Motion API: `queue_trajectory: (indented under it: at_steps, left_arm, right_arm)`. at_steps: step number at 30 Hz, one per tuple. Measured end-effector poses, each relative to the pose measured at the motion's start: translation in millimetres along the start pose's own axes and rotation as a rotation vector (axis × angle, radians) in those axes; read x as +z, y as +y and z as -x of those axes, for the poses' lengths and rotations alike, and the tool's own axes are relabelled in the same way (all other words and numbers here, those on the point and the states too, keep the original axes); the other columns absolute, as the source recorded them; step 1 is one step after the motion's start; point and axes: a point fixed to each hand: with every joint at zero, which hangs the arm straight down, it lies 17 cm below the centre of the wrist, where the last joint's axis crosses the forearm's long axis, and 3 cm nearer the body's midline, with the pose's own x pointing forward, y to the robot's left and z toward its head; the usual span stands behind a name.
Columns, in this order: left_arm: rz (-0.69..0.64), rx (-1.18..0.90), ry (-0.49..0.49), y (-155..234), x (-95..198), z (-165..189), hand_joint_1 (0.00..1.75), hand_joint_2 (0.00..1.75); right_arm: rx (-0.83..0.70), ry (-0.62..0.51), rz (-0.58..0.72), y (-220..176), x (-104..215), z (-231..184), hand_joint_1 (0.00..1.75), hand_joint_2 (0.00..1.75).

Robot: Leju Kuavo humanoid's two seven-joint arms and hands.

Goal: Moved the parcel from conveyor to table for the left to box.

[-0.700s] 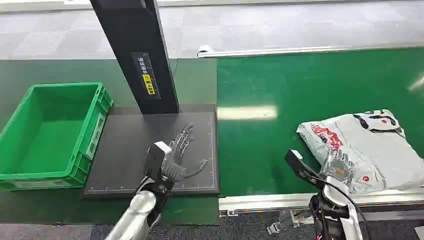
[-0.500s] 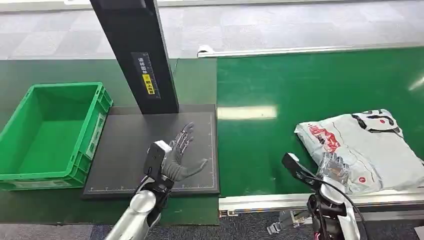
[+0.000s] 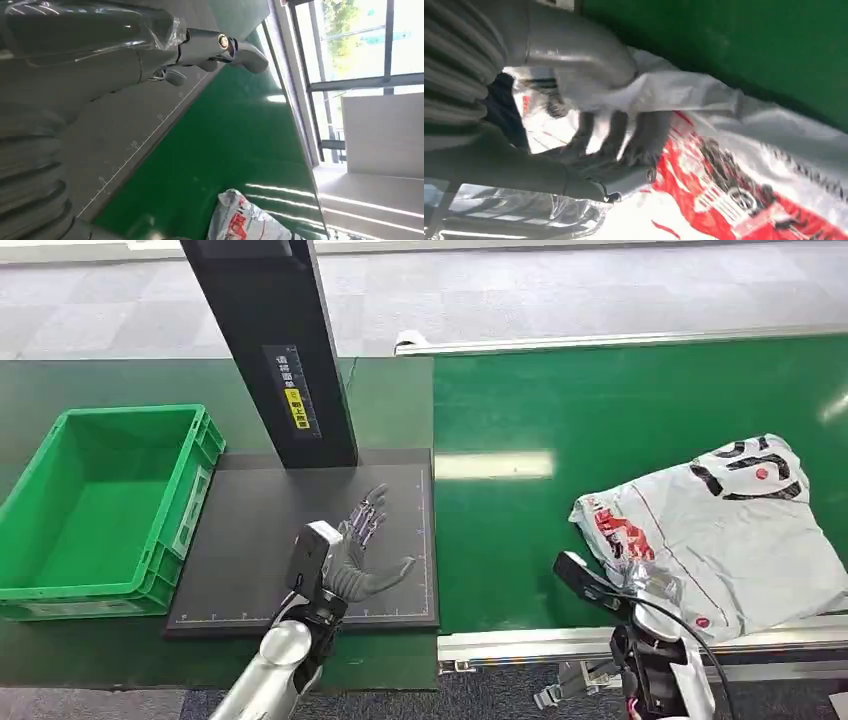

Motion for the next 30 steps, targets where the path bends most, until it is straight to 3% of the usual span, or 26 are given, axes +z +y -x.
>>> queue_trajectory:
  at_steps: [4, 18, 25, 30]
  left_arm:
    - [-0.011, 0.002, -0.009, 4.0, 1.3, -0.5, 0.00, 1.75]
    - [-0.025, 0.008, -0.005, 7.5, 5.6, 3.0, 0.00, 1.75]
    - [-0.058, 0.009, -0.030, 17.5, 13.2, -1.7, 0.00, 1.75]
    - [-0.076, 0.011, -0.062, 23.8, 14.2, -7.8, 0.00, 1.75]
  right_arm:
    - [-0.030, -0.088, 0.048, -10.4, -1.0, -20.9, 1.75, 1.75]
    - [-0.061, -0.149, 0.080, -20.3, -1.0, -40.0, 1.75, 1.75]
    - [-0.378, -0.397, 0.387, -117.3, 21.6, -93.5, 1.75, 1.75]
    - [-0.569, -0.585, 0.714, -196.5, 71.9, -101.9, 1.75, 1.75]
